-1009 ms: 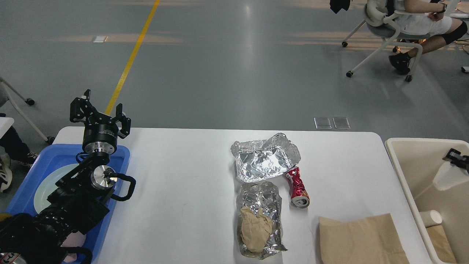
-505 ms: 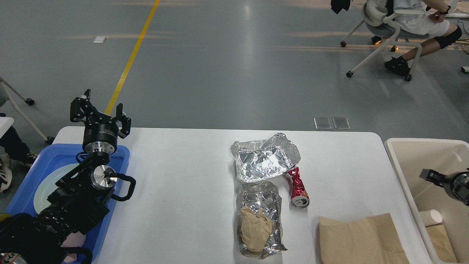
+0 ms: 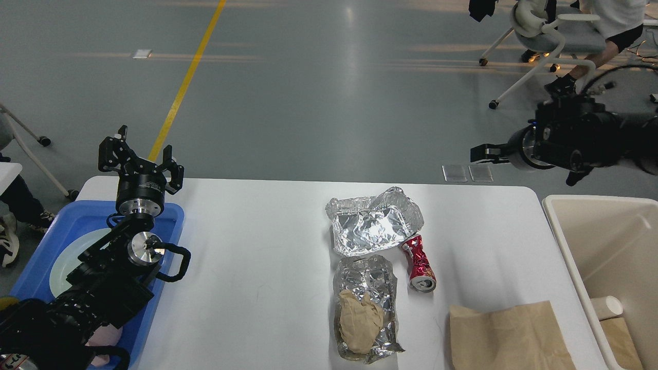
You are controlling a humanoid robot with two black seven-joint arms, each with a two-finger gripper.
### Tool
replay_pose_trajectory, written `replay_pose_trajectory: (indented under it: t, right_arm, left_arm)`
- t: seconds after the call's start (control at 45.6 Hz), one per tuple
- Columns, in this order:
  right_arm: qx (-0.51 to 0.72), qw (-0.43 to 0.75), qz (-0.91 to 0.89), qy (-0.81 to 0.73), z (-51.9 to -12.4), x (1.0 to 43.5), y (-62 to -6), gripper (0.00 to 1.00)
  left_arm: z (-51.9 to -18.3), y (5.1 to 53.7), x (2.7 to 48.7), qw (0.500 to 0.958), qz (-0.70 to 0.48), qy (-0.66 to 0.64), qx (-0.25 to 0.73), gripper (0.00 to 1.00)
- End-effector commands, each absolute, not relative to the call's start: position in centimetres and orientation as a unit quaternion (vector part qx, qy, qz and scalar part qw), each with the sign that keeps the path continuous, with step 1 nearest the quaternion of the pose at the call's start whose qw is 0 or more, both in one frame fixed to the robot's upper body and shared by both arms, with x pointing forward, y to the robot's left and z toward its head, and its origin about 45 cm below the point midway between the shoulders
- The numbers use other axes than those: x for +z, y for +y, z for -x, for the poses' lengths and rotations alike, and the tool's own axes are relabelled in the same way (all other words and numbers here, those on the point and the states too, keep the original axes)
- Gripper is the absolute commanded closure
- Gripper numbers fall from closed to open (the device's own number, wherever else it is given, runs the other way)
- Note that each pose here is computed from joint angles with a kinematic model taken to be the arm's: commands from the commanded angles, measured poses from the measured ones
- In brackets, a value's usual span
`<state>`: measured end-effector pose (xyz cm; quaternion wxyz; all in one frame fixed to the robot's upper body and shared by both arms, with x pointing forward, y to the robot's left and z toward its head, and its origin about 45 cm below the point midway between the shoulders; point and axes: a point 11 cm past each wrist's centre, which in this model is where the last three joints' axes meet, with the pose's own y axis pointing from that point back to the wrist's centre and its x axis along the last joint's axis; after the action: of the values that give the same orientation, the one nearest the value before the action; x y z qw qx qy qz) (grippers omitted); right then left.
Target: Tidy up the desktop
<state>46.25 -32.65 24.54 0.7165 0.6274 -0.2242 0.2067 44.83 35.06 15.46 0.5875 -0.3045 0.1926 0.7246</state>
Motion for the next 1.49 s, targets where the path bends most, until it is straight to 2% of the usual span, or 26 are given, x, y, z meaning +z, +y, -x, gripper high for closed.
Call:
replay_pose_trajectory:
  t: [0.0, 0.307, 0.417, 0.921, 1.272, 1.47]
  right_arm:
    - [0.209, 0.716, -0.648, -0.156, -45.5, 26.8, -27.6, 0.0]
    - [0.168, 0.729, -0.663, 0.006, -40.9, 31.0, -20.0, 0.0]
    - [0.144, 0.725, -0.672, 0.038, -39.8, 30.7, -19.2, 0.0]
    - [-0.011, 0.617, -0.785, 0.057, -33.4, 13.6, -17.9, 0.01]
    - [-0.009, 0.619, -0.785, 0.003, -33.0, 9.7, -19.2, 0.01]
    - [-0.011, 0.62, -0.785, -0.004, -32.8, 9.1, -19.5, 0.02]
  left_arm:
    - [-44.8, 35.1, 15.5, 0.588, 0.305, 0.193, 0.724, 0.04]
    - [-44.8, 35.1, 15.5, 0.587, 0.304, 0.193, 0.725, 0.04]
    - [-44.8, 35.1, 15.5, 0.588, 0.305, 0.193, 0.724, 0.04]
    - [-44.8, 35.1, 15.5, 0.587, 0.304, 0.193, 0.725, 0.04]
    - [-44.8, 35.1, 15.5, 0.588, 0.305, 0.193, 0.724, 0.04]
    - [-44.8, 35.0, 15.5, 0.588, 0.304, 0.192, 0.724, 0.04]
